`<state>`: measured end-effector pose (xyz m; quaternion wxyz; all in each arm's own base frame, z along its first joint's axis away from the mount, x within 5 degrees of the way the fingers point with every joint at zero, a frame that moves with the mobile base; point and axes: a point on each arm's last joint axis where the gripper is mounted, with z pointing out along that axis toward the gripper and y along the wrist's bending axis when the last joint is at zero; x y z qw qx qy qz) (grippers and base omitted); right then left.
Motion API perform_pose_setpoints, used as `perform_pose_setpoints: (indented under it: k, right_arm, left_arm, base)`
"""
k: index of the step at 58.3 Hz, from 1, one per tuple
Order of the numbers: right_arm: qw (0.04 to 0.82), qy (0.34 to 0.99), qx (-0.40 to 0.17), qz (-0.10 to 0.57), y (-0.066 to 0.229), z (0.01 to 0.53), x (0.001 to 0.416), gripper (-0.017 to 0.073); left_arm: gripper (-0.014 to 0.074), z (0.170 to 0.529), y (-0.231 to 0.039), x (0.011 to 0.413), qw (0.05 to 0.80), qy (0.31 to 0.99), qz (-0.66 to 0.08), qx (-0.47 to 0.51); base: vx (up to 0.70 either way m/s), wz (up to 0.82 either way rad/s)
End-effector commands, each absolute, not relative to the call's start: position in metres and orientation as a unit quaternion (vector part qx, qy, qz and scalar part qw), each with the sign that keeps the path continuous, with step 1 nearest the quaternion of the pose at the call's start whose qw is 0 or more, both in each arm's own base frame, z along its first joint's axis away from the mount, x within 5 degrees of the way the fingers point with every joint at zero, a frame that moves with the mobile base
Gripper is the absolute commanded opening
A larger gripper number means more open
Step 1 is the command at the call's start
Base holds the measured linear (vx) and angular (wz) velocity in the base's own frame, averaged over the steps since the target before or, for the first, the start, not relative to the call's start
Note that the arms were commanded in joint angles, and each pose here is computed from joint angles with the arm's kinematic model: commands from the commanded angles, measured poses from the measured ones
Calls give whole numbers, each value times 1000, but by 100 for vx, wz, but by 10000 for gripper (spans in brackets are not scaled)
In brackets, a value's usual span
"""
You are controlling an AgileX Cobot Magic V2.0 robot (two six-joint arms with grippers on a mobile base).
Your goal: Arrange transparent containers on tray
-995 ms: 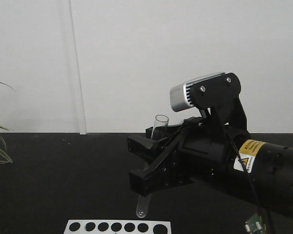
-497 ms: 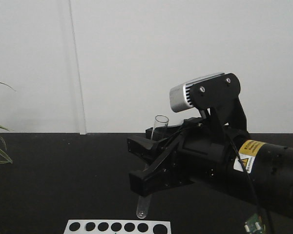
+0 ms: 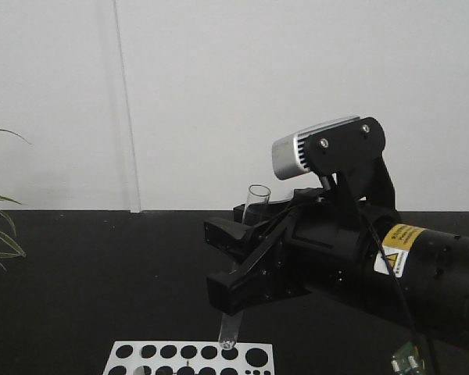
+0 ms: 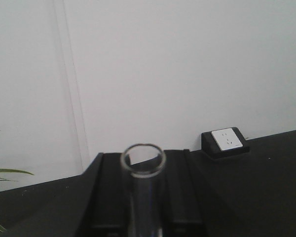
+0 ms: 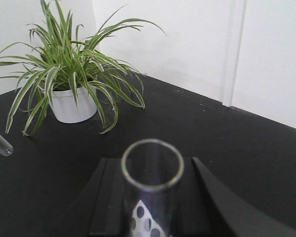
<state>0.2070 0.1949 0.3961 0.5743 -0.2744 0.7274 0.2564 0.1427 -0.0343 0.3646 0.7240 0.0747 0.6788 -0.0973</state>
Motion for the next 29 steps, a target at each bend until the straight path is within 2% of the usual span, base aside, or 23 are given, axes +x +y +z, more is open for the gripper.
perform_pose_setpoints:
  k: [1, 29]
  right_arm:
    - [631, 683, -257, 264, 188, 424, 204, 83]
    - [631, 683, -257, 264, 188, 424, 204, 83]
  left_arm:
    - [93, 383, -37, 139, 756, 639, -116, 80]
    - [93, 383, -37, 139, 755, 641, -115, 79]
  base:
    - [-9, 1]
    - [-17, 5]
